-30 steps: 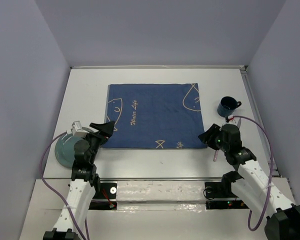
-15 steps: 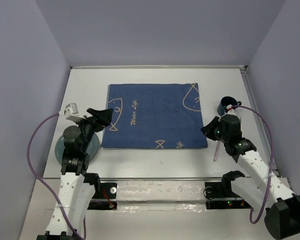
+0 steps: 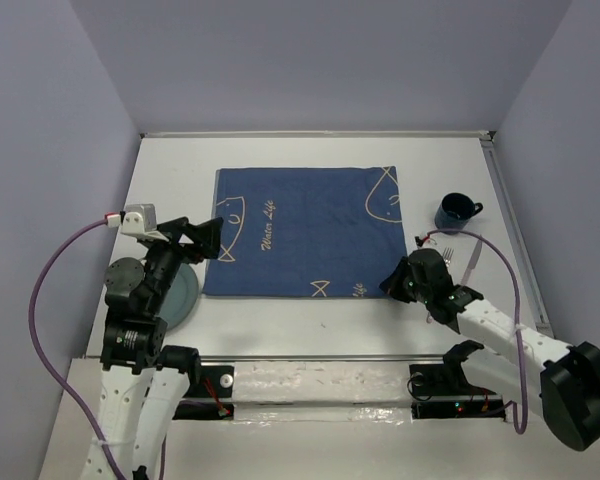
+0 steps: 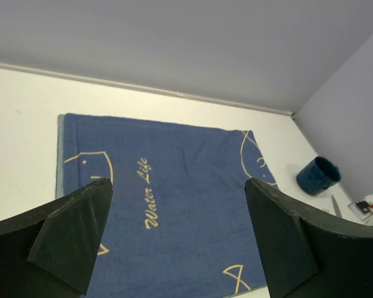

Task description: Set the dinner table for one person

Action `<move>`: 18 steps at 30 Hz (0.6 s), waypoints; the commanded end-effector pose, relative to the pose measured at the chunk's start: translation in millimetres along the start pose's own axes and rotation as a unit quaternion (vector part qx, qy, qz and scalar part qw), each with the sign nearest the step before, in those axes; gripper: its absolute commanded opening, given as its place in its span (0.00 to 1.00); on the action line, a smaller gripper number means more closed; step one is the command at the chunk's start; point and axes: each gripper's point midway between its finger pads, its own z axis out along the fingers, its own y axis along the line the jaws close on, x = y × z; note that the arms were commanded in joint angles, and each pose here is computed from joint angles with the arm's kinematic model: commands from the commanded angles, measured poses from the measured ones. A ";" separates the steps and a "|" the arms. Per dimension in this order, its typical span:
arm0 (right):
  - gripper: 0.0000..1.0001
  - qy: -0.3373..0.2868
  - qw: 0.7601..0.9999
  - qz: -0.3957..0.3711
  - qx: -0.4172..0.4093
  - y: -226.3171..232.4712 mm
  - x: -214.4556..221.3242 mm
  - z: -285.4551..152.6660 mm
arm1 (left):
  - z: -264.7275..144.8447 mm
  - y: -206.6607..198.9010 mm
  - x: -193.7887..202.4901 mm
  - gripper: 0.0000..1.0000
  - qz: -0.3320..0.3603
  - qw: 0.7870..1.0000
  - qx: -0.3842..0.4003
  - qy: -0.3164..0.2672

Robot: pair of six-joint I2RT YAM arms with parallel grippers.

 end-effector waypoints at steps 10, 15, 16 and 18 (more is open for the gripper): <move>0.06 -0.060 0.996 0.047 0.051 -17.2 -18.3 -7.7 | -5.6 -4.7 14.5 0.99 0.028 0.999 0.014 0.022; 0.32 -0.157 0.984 -0.016 0.078 3.2 -93.8 -44.9 | -7.1 -9.2 16.1 0.99 0.030 0.999 0.022 0.025; 0.34 -0.182 0.979 -0.013 0.094 5.3 -121.2 -56.1 | -7.8 -11.3 16.2 0.99 0.030 0.999 0.026 0.025; 0.35 -0.207 0.968 -0.023 0.140 -4.6 -157.2 -61.0 | -9.3 -13.9 15.8 0.99 0.030 0.999 0.031 0.024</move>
